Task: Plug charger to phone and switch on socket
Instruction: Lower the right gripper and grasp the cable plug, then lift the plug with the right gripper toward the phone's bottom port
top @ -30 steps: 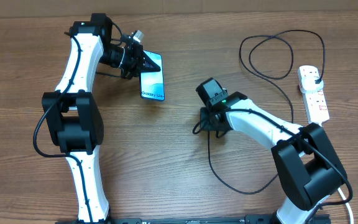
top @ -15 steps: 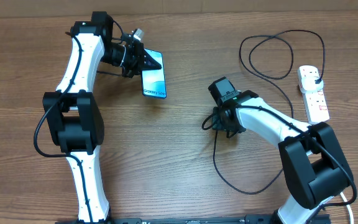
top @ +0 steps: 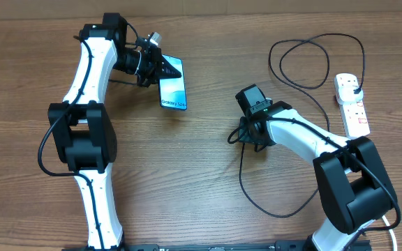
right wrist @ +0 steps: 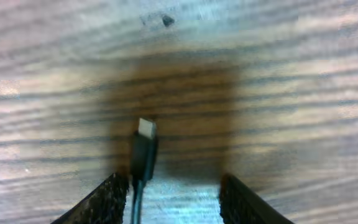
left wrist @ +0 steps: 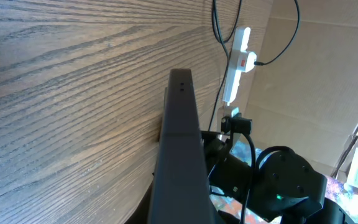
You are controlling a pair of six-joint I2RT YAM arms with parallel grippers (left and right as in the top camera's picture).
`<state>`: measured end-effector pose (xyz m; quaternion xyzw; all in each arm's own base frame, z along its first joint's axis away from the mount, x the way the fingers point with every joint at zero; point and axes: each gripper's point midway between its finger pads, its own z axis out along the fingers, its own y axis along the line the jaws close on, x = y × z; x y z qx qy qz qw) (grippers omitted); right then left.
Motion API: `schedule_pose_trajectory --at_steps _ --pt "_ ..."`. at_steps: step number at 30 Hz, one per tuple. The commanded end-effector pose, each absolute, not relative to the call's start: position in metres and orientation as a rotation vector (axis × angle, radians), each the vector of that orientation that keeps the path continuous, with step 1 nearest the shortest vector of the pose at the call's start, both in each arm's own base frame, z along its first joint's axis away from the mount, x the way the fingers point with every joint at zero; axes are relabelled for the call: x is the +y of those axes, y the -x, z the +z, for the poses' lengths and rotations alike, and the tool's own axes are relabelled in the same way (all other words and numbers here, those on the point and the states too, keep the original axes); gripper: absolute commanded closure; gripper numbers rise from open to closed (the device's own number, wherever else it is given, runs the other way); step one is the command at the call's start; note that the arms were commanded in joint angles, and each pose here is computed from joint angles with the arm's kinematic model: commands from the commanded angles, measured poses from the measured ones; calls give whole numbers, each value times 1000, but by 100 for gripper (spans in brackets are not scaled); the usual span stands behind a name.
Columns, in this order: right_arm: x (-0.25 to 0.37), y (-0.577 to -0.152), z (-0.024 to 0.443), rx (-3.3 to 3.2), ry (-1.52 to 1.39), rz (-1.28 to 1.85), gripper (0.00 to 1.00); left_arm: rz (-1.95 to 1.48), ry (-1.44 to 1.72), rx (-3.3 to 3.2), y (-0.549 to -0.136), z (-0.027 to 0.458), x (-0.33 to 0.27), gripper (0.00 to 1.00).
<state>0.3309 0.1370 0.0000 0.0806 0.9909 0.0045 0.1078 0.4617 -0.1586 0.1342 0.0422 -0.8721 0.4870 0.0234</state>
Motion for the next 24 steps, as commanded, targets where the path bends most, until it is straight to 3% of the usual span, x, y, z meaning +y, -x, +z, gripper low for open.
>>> schedule_pose_trajectory --at_steps 1,5,12,16,24 --pt "135 -325 -16 2943 -244 17 56 1585 -97 -2679 -463 153 -166 96" --pt "131 -314 -17 2984 -254 -16 70 1584 -94 -2679 -463 153 -167 96" --pt "135 -318 -17 2970 -287 16 81 1581 -78 -2675 -461 153 -173 96" --pt "135 -316 -17 2980 -287 20 96 1581 -76 -2674 -461 153 -173 96" --pt "135 -317 -17 2974 -286 18 96 1585 -31 -2680 -458 153 -173 96"
